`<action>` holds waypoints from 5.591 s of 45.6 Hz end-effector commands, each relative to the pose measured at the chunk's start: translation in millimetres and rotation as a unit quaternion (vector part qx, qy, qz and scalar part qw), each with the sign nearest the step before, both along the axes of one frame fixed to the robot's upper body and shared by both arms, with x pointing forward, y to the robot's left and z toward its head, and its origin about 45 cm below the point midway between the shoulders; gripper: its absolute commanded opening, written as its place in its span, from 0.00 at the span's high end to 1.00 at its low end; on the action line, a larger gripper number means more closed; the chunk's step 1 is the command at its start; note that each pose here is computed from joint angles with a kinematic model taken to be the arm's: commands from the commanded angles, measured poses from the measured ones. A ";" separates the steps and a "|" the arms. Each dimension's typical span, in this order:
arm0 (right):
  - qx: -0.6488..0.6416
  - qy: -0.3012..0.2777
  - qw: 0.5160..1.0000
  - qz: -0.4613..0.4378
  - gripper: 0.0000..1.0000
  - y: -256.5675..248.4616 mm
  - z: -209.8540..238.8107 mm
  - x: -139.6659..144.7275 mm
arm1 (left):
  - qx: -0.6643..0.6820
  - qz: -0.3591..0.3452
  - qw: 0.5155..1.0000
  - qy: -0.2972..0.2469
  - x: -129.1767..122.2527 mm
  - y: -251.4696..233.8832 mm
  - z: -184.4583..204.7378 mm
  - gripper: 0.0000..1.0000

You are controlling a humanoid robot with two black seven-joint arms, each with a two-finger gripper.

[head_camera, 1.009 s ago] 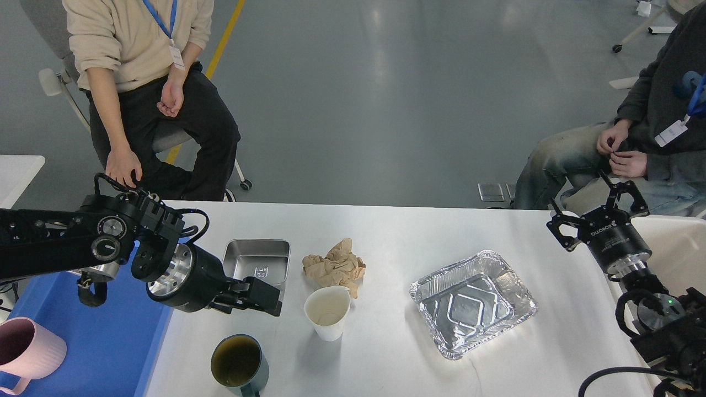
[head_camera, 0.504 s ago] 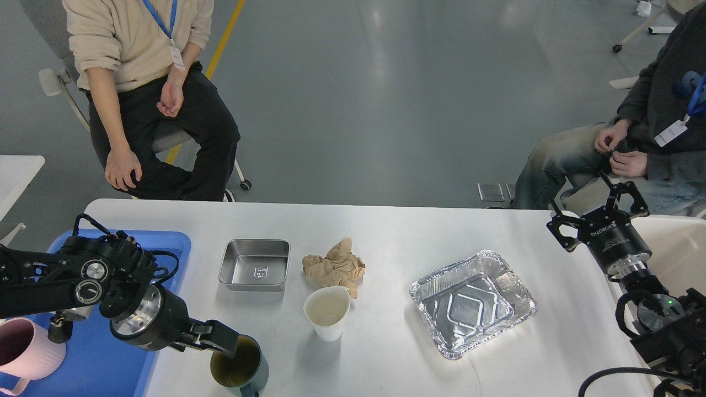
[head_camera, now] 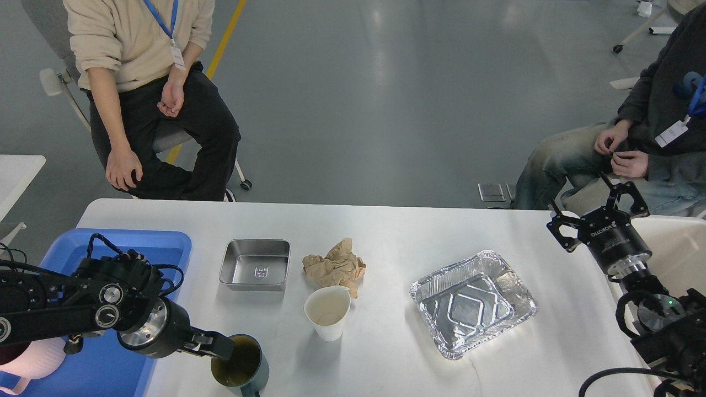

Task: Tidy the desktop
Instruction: 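Reach the left gripper to the dark green mug and grasp it, then lift the dark green mug and carry it over the blue tray, then lower the dark green mug into the blue tray and open the left gripper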

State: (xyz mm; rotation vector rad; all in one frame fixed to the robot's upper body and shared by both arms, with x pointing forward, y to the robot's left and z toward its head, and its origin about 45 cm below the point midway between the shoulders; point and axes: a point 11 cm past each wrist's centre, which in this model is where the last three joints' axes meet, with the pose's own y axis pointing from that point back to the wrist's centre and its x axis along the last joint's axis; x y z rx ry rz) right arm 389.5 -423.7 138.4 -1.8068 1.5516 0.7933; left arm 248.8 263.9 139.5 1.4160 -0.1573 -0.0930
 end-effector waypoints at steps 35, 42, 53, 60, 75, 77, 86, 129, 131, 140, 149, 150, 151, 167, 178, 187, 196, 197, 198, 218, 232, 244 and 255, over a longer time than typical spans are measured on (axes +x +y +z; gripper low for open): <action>-0.010 0.001 1.000 -0.001 0.00 -12.4 -0.3 -8.5 | 0.015 -0.051 0.999 0.006 -1.7 -23.8 -27.8 1.00; -0.010 0.001 1.000 -0.002 0.00 -11.8 -0.8 -8.4 | 0.015 -0.054 0.998 0.010 -1.3 -22.9 -24.8 1.00; -0.010 0.000 1.000 -0.001 0.00 -11.7 -0.2 -7.8 | 0.008 -0.073 0.997 0.031 -3.8 -20.0 -2.7 0.99; -0.010 -0.001 1.000 -0.001 0.00 -11.3 1.0 -6.7 | -0.009 -0.125 0.991 0.044 2.6 -22.8 47.6 0.99; -0.010 -0.005 1.000 0.001 0.00 -10.2 4.5 -3.5 | -0.109 -0.126 0.981 -0.100 63.6 -67.4 261.0 0.98; -0.010 -0.006 1.000 0.001 0.00 -10.2 5.5 -2.7 | -0.105 -0.126 0.981 -0.105 64.3 -68.3 269.4 0.98; -0.008 -0.008 1.000 0.002 0.00 -8.2 6.4 -1.1 | -0.090 -0.105 0.986 -0.091 64.4 -54.5 261.7 0.98; -0.017 0.002 1.000 0.009 0.00 -8.1 1.4 -4.9 | 0.067 0.120 0.989 0.061 4.4 196.0 36.3 0.98; -0.017 0.003 1.000 0.009 0.00 -7.7 -0.2 -5.9 | 0.063 0.118 0.989 0.060 2.0 192.6 28.4 0.98; -0.016 0.005 1.000 0.008 0.00 -8.2 -1.2 -6.9 | 0.064 0.124 0.989 0.052 1.4 194.2 21.3 0.98; -0.016 0.005 1.000 0.008 0.00 -7.4 -1.6 -6.8 | 0.063 0.136 0.988 0.039 7.5 198.8 16.1 0.98; -0.016 0.005 1.000 0.008 0.00 -7.4 -1.6 -6.8 | 0.064 0.137 0.988 0.036 8.6 199.0 15.4 0.98; -0.015 0.006 1.000 0.008 0.00 -6.9 -2.5 -7.3 | 0.063 0.139 0.988 0.031 10.4 199.9 15.0 0.98; -0.015 0.006 1.000 0.008 0.00 -6.9 -2.5 -7.3 | 0.068 0.156 0.985 0.020 6.6 205.5 -6.1 0.95; -0.014 0.006 1.000 0.009 0.00 -6.1 -2.9 -7.2 | 0.066 0.160 0.985 0.017 3.1 206.8 -11.0 0.84; -0.014 0.006 1.000 0.009 0.00 -5.4 -3.2 -7.1 | 0.052 0.161 0.985 0.013 5.6 204.5 -8.9 0.36; -0.013 0.005 1.000 0.010 0.00 -4.5 -2.9 -6.5 | 0.032 0.161 0.986 0.011 10.1 200.7 -3.2 0.09; -0.013 0.005 1.000 0.010 0.00 -4.5 -2.9 -6.5 | 0.030 0.161 0.986 0.012 10.2 200.4 -3.0 0.08; -0.013 0.005 1.000 0.010 0.00 -4.5 -2.9 -6.5 | 0.028 0.160 0.987 0.014 9.7 199.5 -3.7 0.06; -0.014 0.004 1.000 0.010 0.00 -5.1 -2.0 -6.0 | 0.022 0.163 0.986 0.020 4.1 200.5 -6.1 0.04; -0.014 0.004 1.000 0.010 0.00 -5.1 -2.0 -6.0 | 0.019 0.162 0.986 0.022 6.0 199.8 -3.2 0.03; -0.014 0.005 1.000 0.009 0.00 -5.2 -2.6 -6.6 | 0.016 0.161 0.986 0.029 5.4 197.2 -3.9 0.03; -0.014 0.005 1.000 0.009 0.00 -5.9 -2.3 -6.7 | 0.017 0.164 0.986 0.034 3.8 199.5 -2.6 0.03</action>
